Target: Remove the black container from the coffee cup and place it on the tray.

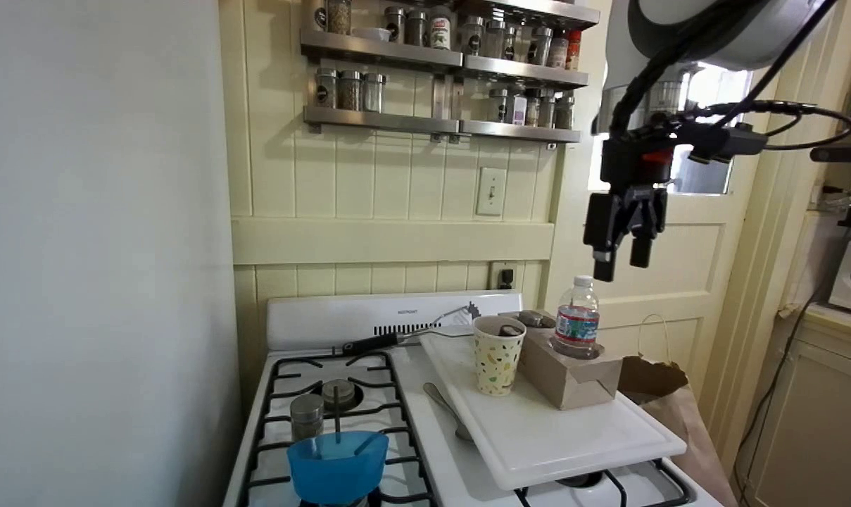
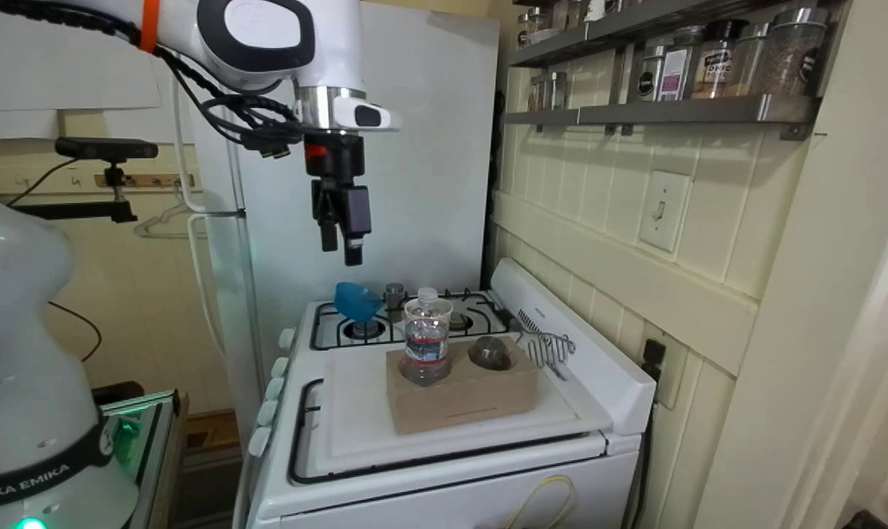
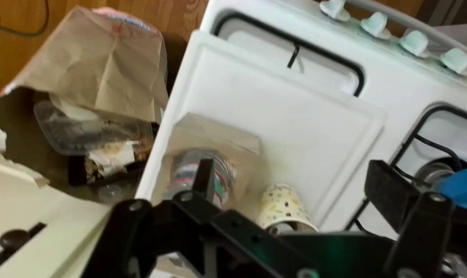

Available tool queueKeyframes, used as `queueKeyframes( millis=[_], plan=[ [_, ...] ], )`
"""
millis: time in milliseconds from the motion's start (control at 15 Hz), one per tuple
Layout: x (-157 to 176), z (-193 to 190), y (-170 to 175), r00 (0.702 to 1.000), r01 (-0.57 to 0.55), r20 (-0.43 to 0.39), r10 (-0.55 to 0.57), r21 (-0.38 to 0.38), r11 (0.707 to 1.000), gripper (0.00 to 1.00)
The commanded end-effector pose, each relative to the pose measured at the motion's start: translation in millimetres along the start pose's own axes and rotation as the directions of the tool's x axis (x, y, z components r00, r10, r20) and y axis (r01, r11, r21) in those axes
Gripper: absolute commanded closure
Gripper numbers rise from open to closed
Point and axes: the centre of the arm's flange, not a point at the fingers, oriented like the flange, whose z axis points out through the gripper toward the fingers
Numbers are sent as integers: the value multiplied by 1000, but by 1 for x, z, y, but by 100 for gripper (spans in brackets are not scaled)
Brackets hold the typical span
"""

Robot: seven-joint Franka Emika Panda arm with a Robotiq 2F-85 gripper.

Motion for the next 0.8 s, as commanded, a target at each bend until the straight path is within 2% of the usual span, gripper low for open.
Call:
queueKeyframes(
  millis=[0, 533, 667, 733],
  plan=[
    [8, -5, -4, 999, 30, -22, -30, 3, 1000, 0],
    [19, -6, -5, 998, 62, -23, -62, 8, 998, 0],
    [37, -1, -1, 987, 105, -120, -106, -17, 994, 0],
    [50, 0, 2, 971, 169, -169, -169, -17, 986, 0]
  ],
)
